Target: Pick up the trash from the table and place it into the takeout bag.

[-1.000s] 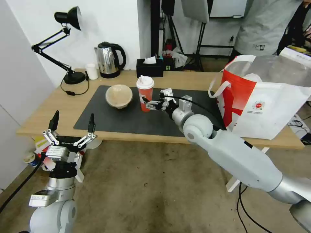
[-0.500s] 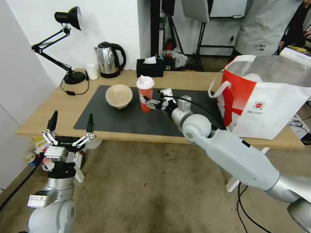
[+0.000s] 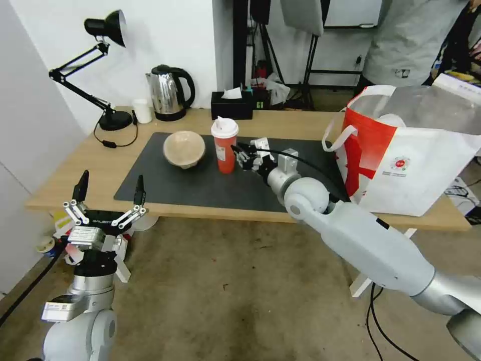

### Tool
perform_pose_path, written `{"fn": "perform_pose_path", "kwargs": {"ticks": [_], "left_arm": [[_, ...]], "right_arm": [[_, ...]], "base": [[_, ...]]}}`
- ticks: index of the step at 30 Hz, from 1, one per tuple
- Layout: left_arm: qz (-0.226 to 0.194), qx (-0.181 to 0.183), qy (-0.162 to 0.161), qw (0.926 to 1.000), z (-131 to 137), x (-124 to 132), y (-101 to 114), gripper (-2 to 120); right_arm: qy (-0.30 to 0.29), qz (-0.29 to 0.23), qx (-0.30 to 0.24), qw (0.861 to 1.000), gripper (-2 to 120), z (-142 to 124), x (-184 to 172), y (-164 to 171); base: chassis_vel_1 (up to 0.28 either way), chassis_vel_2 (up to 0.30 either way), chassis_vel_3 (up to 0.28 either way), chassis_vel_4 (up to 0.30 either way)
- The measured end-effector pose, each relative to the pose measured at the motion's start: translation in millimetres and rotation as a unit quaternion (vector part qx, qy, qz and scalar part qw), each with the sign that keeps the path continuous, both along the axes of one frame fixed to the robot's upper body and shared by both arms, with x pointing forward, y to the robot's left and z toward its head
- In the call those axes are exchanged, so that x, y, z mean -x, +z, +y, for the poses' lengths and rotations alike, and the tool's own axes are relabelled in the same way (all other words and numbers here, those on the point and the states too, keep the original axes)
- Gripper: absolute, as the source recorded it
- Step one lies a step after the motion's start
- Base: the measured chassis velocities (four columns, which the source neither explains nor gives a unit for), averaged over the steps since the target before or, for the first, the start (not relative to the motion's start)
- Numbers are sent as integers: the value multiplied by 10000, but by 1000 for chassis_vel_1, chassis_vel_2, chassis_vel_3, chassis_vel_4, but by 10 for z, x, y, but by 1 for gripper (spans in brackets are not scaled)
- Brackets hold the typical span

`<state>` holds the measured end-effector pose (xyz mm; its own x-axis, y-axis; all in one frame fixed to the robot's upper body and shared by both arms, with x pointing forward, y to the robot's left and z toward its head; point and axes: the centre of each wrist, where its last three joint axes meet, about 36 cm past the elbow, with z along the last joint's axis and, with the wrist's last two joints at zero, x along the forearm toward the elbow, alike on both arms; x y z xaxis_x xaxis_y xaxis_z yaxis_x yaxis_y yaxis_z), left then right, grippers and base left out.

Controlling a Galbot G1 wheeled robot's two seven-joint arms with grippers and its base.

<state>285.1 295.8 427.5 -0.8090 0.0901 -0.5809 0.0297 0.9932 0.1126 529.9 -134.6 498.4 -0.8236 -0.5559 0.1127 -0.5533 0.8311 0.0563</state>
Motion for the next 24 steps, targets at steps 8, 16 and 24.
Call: {"fn": "perform_pose_path", "kwargs": {"ticks": [8,16,24], "left_arm": [[-18,-3,-1,10000,2,-7,8,100],[-26,-3,-7,10000,-1,-13,11,100],[-50,-3,-35,10000,-14,-31,29,100]], "right_arm": [[-1,5,9,10000,0,-15,10,-5],[5,10,30,10000,6,-39,37,-10],[23,-18,118,9999,38,-62,177,104]], "base": [[0,0,0,0],[0,0,0,0],[0,0,0,0]]}}
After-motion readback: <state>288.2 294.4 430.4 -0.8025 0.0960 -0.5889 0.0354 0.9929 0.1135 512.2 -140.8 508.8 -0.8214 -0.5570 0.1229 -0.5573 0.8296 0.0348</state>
